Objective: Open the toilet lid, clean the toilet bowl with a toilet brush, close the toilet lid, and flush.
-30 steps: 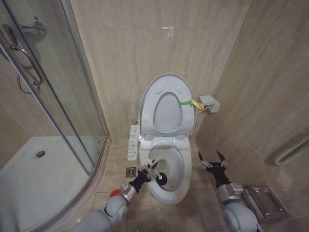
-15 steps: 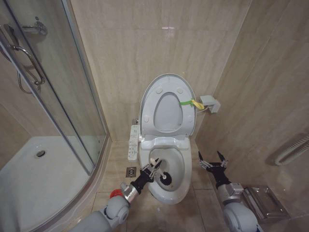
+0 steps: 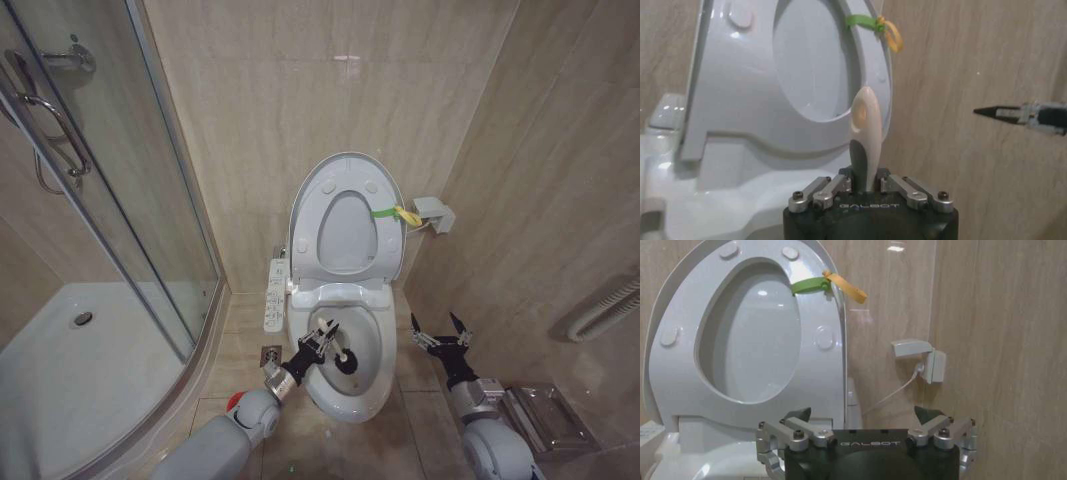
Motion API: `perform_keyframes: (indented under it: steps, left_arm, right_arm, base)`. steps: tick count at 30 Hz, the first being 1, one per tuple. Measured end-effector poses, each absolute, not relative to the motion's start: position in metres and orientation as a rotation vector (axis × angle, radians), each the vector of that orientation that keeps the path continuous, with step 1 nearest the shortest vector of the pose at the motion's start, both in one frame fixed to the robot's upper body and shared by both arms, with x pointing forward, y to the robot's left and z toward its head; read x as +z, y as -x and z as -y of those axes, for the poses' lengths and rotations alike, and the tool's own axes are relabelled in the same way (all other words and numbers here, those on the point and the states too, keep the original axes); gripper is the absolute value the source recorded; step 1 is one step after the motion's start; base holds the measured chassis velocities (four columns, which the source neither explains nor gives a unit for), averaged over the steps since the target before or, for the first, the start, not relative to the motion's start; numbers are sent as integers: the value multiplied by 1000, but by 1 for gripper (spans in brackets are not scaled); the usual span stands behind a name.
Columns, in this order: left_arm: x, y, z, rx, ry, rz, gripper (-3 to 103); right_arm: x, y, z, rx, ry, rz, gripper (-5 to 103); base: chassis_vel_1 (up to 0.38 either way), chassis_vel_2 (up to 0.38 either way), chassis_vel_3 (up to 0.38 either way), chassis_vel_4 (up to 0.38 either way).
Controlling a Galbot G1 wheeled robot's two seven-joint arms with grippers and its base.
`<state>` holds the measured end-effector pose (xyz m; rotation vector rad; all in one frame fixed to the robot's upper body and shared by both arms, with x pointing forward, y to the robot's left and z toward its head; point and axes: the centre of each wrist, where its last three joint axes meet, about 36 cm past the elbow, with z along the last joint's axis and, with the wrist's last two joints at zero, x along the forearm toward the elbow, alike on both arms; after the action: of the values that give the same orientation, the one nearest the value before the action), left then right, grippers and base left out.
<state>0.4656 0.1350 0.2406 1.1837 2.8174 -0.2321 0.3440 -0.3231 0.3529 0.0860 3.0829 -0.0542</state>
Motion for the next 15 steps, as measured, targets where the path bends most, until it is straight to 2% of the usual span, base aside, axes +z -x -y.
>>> perform_keyframes:
  steps: [9,15]
  left_arm:
    - [249,-464,-159,-180,-1141,-2825,19]
    - [269,-440,-147,-222,-1192,-2778,19]
  right_arm:
    - [353,-344,323,-54,-86,-3083,100]
    - [353,-344,323,-54,-86,-3083,100]
  base:
    - [0,0,0,0]
    - [0,0,0,0]
